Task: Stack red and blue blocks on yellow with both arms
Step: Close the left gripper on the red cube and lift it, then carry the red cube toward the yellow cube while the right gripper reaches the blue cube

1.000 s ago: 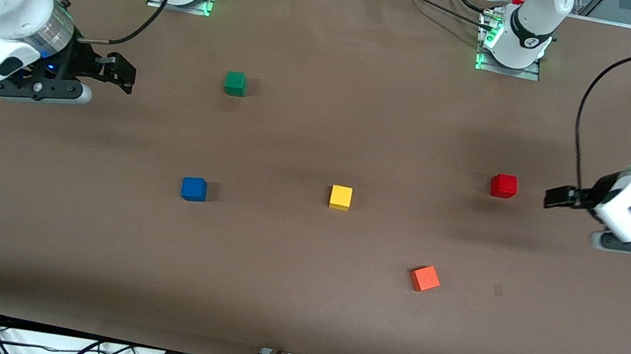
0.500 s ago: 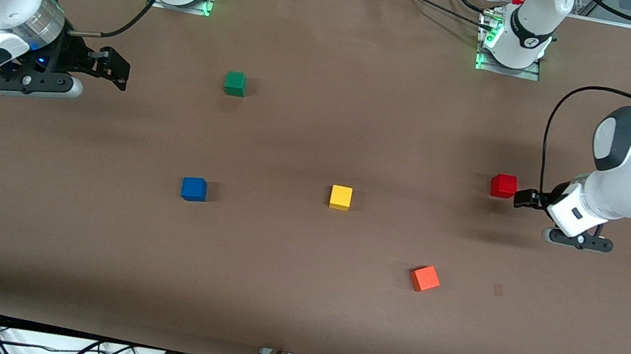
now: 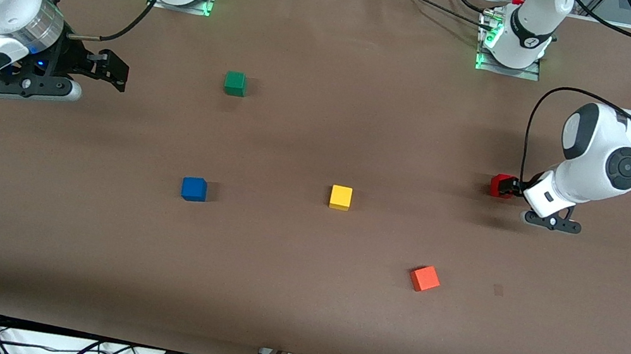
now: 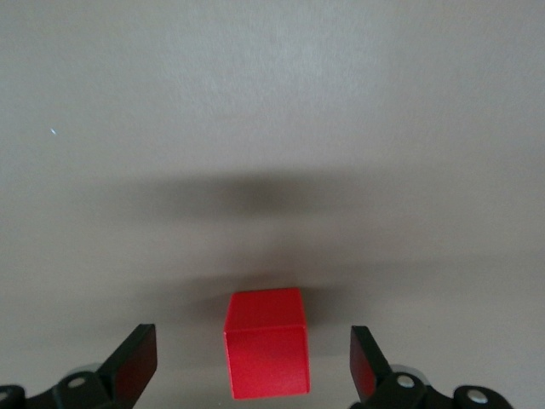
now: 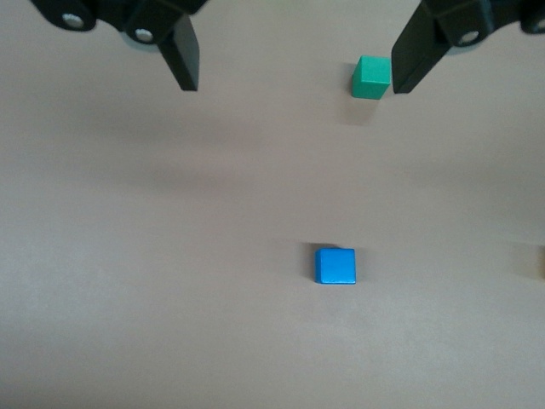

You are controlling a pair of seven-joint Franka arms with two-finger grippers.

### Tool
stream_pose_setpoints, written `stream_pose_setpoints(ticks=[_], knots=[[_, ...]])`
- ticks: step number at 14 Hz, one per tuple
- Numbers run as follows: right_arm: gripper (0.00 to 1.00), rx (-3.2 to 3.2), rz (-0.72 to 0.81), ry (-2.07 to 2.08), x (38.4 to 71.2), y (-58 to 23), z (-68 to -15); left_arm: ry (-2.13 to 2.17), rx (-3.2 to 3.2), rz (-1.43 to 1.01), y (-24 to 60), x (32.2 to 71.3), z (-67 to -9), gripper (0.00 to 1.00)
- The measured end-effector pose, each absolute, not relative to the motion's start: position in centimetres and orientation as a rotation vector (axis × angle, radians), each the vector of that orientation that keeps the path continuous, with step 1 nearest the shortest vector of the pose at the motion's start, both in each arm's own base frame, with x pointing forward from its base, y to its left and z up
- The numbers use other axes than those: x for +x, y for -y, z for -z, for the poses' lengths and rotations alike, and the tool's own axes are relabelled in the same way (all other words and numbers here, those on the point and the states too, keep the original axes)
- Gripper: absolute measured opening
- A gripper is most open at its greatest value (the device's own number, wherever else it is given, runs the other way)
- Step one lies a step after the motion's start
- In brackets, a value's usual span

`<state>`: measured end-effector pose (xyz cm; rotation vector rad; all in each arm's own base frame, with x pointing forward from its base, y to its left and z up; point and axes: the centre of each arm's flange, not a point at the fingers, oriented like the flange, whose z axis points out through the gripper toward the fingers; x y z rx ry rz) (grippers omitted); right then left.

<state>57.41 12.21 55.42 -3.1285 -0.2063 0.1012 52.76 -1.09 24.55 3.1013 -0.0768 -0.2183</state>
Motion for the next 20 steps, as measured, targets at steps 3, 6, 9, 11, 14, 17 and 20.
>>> stream_pose_setpoints(ticks=[3, 6, 9, 11, 14, 17, 20], knots=[[1.0, -3.13, -0.125, 0.206, 57.4, -12.2, -54.5, 0.081, 3.102, 0.194, 1.2, 51.4, -22.8, 1.0], [1.0, -3.13, -0.149, 0.206, 57.4, -12.2, -53.3, 0.084, 3.1, 0.19, 1.3, 50.3, -21.2, 1.0], [1.0, -3.13, -0.158, 0.206, 57.4, -12.2, -52.8, 0.156, 3.123, 0.198, 1.5, 50.0, -20.6, 1.0], [1.0, -3.13, -0.163, 0.206, 57.4, -12.2, -52.5, 0.199, 3.135, 0.209, 1.6, 49.9, -20.3, 0.81], [1.0, -3.13, -0.164, 0.206, 57.3, -12.2, -52.3, 0.205, 3.135, 0.216, 1.7, 49.8, -20.1, 0.56], [1.0, -3.13, -0.165, 0.206, 57.3, -12.2, -52.3, 0.196, 3.137, 0.208, 1.7, 49.9, -20.2, 0.56], [1.0, -3.13, -0.166, 0.207, 57.3, -12.3, -52.2, 0.186, 3.139, 0.115, 3.4, 52.2, -22.6, 0.56]])
